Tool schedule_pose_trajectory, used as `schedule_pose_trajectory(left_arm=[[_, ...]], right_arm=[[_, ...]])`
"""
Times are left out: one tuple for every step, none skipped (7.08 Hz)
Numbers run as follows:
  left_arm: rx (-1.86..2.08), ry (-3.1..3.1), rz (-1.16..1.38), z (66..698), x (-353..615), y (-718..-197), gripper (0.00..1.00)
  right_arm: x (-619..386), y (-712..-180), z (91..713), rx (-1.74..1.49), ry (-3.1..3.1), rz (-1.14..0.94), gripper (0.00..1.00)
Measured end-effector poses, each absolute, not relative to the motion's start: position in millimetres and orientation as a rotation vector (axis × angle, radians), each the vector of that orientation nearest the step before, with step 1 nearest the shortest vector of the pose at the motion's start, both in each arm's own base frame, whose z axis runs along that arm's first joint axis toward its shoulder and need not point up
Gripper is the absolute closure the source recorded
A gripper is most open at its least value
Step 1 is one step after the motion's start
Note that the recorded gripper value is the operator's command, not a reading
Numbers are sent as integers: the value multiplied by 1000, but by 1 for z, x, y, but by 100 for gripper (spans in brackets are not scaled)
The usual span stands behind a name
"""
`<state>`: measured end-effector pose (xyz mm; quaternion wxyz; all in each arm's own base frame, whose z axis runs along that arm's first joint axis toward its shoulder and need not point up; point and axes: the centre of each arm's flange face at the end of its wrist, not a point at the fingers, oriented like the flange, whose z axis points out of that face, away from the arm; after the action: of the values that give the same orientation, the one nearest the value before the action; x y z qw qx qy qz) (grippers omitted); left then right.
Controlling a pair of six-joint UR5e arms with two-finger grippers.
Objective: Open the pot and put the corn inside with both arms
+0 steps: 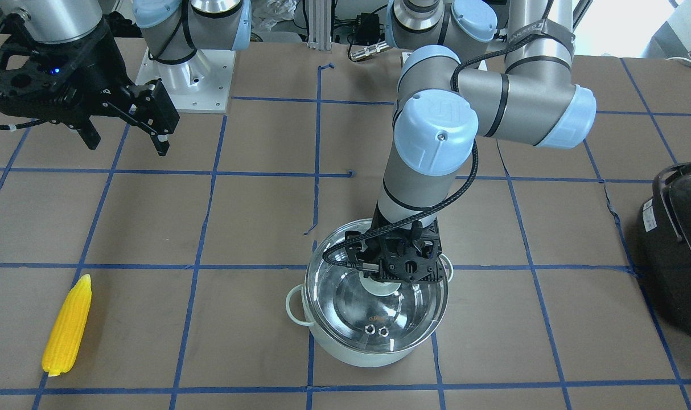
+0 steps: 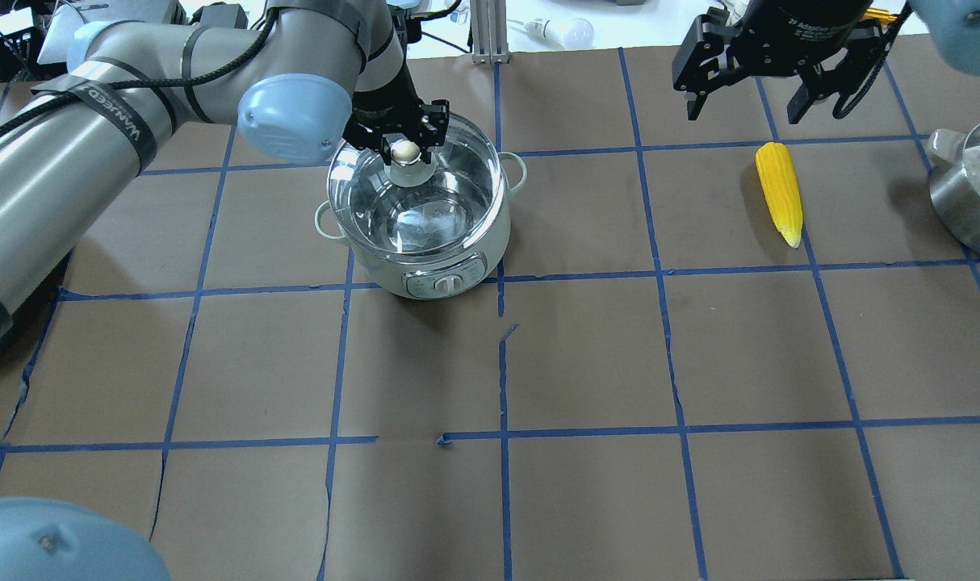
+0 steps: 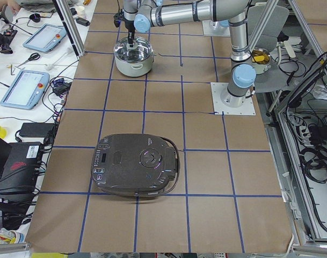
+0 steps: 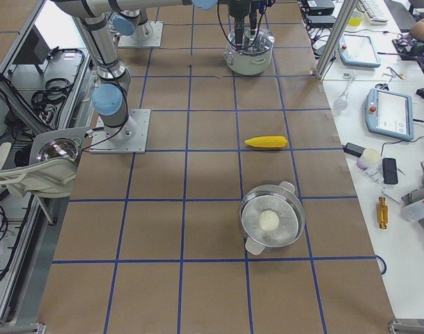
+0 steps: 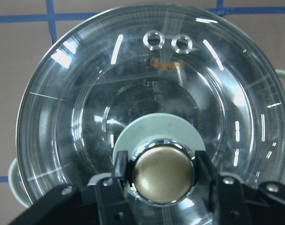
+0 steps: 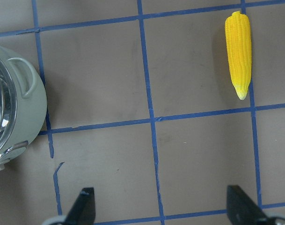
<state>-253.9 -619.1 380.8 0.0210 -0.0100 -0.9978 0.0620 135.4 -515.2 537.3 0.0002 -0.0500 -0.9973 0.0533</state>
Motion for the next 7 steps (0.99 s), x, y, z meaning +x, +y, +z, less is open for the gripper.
schedule_pose_trajectory(left_arm=[[-30, -3099, 183, 408, -243, -618, 70], [-45, -3114, 164, 428, -216, -620, 72], [-61, -3132, 140, 431, -176, -625, 74], [-68, -3149, 114, 423, -132, -629, 76], [-86, -3160, 98, 416, -90, -631, 76], [-91, -3164, 79, 407, -51, -631, 76], [-70, -3165, 77, 394, -19, -630, 77]], right_arm=[[135, -515, 537, -157, -3133, 168, 0], [134, -516, 538, -159, -3132, 170, 0], [131, -519, 538, -166, -3131, 174, 0], [122, -526, 536, -182, -3126, 176, 0], [103, -536, 535, -212, -3112, 177, 0], [74, -551, 528, -240, -3087, 160, 0], [41, -567, 513, -247, -3066, 119, 0]])
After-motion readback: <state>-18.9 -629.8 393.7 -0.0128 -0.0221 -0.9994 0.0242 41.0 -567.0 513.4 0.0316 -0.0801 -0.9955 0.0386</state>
